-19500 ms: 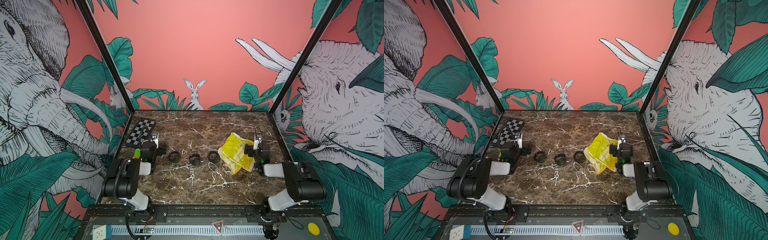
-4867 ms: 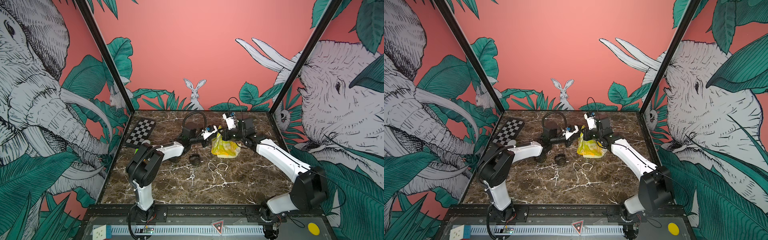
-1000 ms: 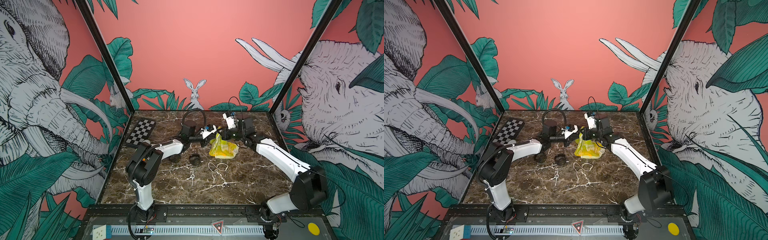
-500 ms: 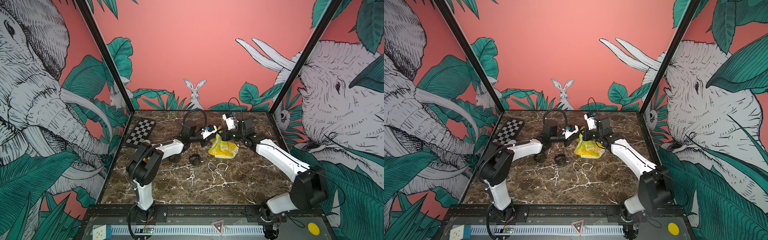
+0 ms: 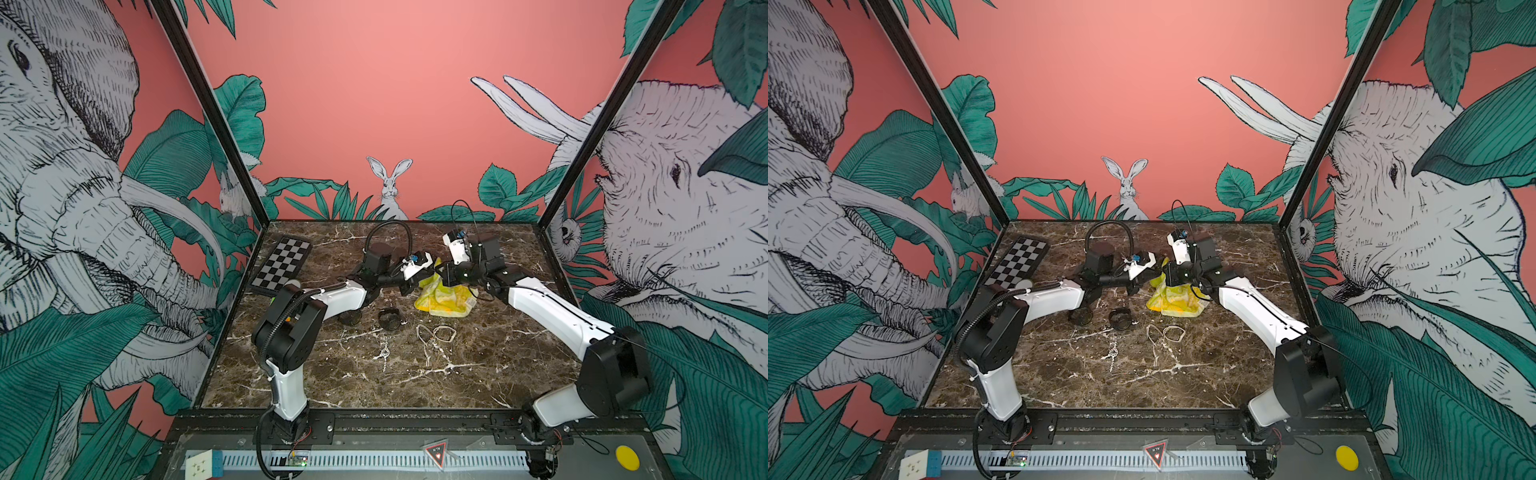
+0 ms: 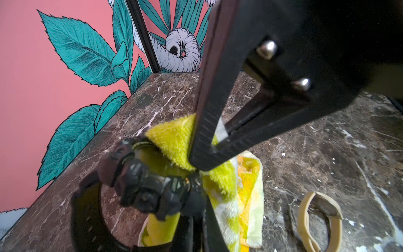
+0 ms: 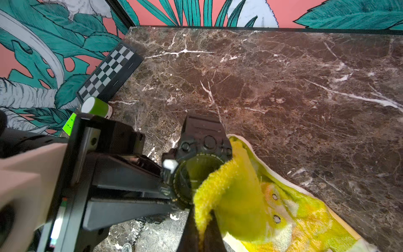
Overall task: Wipe the watch dial
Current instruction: Wipe the dirt from the watch dial.
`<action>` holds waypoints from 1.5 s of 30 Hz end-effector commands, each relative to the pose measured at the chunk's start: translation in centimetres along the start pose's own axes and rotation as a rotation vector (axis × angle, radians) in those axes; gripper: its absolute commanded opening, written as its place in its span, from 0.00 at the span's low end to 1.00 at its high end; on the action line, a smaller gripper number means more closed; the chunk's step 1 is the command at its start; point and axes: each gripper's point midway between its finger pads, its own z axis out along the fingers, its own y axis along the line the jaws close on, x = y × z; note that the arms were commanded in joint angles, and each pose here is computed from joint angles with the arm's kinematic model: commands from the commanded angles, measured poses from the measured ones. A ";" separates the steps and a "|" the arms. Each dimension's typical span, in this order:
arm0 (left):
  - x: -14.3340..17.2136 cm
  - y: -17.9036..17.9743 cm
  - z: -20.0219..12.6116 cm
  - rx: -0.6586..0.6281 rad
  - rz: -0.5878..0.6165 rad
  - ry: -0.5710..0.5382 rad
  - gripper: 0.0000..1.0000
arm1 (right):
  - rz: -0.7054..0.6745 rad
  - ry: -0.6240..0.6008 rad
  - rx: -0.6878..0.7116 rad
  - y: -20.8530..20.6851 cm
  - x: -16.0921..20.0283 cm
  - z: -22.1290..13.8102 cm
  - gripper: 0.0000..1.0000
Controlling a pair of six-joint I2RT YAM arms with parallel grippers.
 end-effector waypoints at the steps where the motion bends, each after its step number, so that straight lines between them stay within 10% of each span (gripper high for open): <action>1: -6.8 0.1 -2.2 -0.021 0.139 -0.159 0.00 | 0.003 0.081 0.083 -1.8 1.9 0.6 0.00; 23: -3.9 -0.4 -1.6 0.028 0.089 -0.046 0.00 | -0.053 -0.190 -0.036 2.1 -4.3 -7.9 0.00; 45: -4.5 -1.1 -1.1 0.099 0.048 -0.085 0.00 | -0.053 -0.176 -0.182 4.3 -5.9 -3.8 0.00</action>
